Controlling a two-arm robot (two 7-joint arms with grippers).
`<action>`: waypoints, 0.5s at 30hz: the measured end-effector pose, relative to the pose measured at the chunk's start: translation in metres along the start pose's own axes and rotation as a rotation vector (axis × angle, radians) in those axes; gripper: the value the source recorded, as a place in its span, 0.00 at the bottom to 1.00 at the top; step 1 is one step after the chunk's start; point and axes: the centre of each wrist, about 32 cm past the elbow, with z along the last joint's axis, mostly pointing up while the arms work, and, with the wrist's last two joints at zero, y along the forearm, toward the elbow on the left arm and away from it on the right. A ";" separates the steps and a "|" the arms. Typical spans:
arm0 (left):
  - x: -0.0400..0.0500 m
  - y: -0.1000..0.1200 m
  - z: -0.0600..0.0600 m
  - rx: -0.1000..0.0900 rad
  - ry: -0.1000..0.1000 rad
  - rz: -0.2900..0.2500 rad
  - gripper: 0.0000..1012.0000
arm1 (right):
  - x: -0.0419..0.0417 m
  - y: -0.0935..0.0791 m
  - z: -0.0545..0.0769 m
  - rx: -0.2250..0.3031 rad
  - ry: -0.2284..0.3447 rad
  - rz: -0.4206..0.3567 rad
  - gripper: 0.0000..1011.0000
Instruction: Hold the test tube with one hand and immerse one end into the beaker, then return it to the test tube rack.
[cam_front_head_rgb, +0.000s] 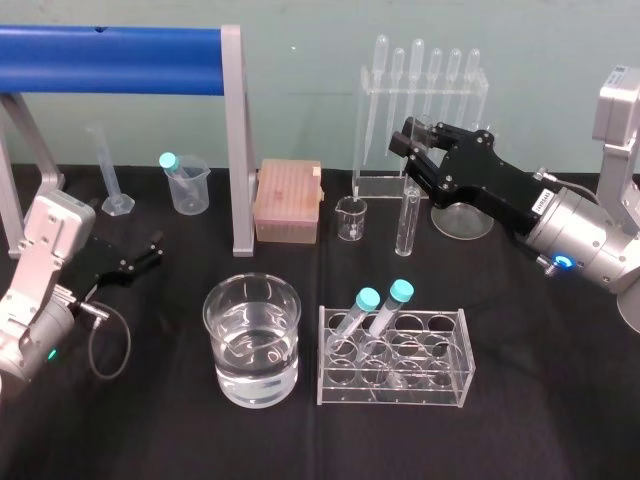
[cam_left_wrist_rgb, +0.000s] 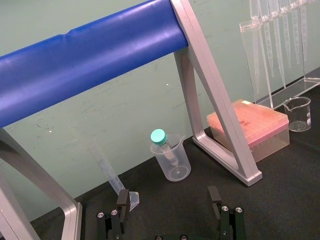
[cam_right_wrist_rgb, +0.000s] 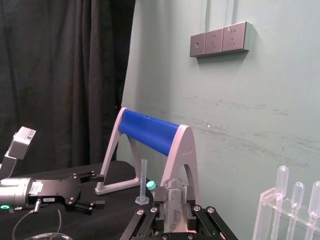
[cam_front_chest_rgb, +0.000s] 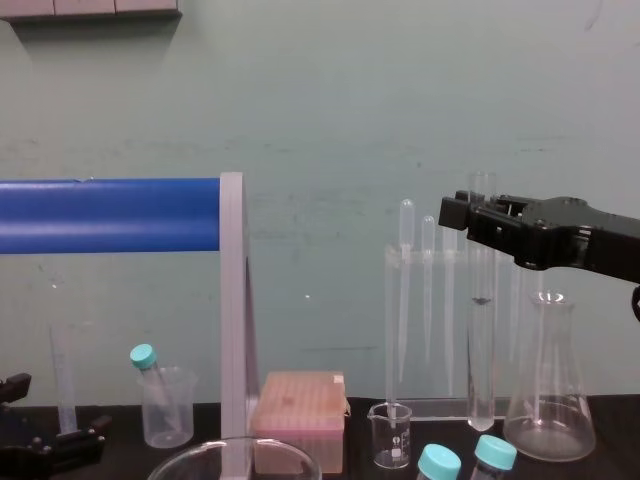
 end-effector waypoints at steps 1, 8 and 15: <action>0.0000 0.000 0.000 0.000 0.000 0.000 0.99 | 0.0000 0.000 0.000 0.000 0.000 0.000 0.23; 0.0000 0.000 0.000 0.000 0.000 0.000 0.99 | 0.0000 0.000 0.000 0.000 0.001 0.000 0.23; 0.0000 0.000 0.000 0.000 0.000 0.000 0.99 | -0.0001 0.000 0.000 0.001 0.001 0.000 0.23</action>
